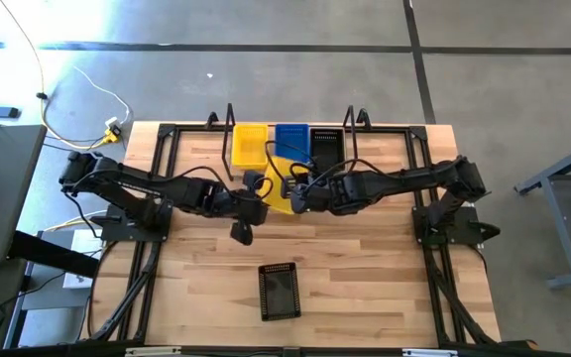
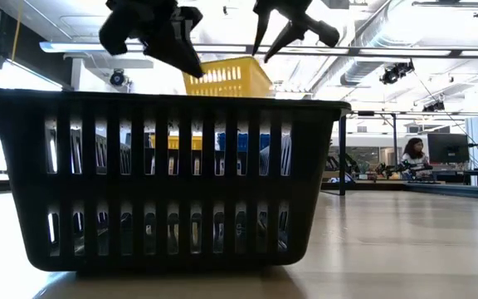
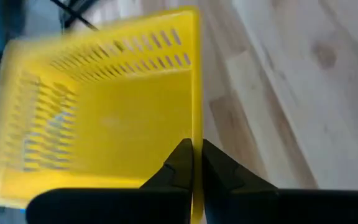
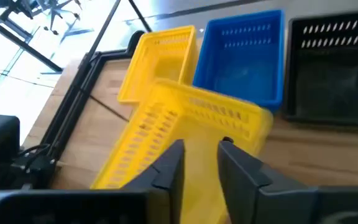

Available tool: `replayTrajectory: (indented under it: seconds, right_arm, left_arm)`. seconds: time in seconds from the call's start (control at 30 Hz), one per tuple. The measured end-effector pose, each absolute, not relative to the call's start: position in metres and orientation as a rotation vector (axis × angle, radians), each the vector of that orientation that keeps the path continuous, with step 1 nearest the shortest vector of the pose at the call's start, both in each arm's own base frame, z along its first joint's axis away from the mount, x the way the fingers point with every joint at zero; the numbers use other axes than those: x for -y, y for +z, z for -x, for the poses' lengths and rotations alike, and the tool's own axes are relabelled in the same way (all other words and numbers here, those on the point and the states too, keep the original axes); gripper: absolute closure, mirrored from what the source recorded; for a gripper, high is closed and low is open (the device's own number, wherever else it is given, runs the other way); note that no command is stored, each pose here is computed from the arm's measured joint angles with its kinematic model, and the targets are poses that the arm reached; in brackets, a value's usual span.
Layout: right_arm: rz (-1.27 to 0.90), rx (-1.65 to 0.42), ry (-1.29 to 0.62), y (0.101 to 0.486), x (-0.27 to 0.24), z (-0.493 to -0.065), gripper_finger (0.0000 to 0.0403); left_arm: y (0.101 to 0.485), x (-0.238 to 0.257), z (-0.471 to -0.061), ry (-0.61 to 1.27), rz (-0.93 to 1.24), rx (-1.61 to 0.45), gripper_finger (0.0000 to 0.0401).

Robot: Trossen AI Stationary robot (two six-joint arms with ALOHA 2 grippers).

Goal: Stack baskets on shelf by color
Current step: Stack the yellow bin on top of the yellow bin on the shelf

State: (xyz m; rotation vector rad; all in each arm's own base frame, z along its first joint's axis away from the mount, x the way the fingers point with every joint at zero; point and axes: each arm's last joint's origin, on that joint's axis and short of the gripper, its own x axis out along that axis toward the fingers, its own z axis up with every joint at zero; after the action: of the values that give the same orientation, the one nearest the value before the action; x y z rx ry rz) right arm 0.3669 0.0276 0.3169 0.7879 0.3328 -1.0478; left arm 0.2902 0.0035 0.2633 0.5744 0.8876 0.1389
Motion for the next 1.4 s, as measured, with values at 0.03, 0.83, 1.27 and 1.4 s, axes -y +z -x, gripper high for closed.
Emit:
replayTrajectory:
  seconds: [0.03, 0.83, 1.27, 1.4]
  right_arm:
    - [-0.776, -0.335, -1.048, 0.318, -0.027, -0.366, 0.0304]
    - [-0.559, -0.335, -0.983, 0.380, 0.014, -0.321, 0.0253]
    - [-0.541, -0.368, -0.979, 0.384, 0.035, -0.316, 0.0253]
    - [-0.547, -0.390, -0.961, 0.383, 0.040, -0.316, 0.0253]
  left_arm:
    - [0.263, -0.007, -0.288, 0.133, -0.558, -0.902, 0.0399]
    - [0.297, -0.114, -0.217, 0.325, -0.283, -0.926, 0.0401]
    - [0.274, -0.146, -0.198, 0.337, -0.237, -0.921, 0.0401]
    - [0.267, -0.146, -0.200, 0.325, -0.254, -0.938, 0.0401]
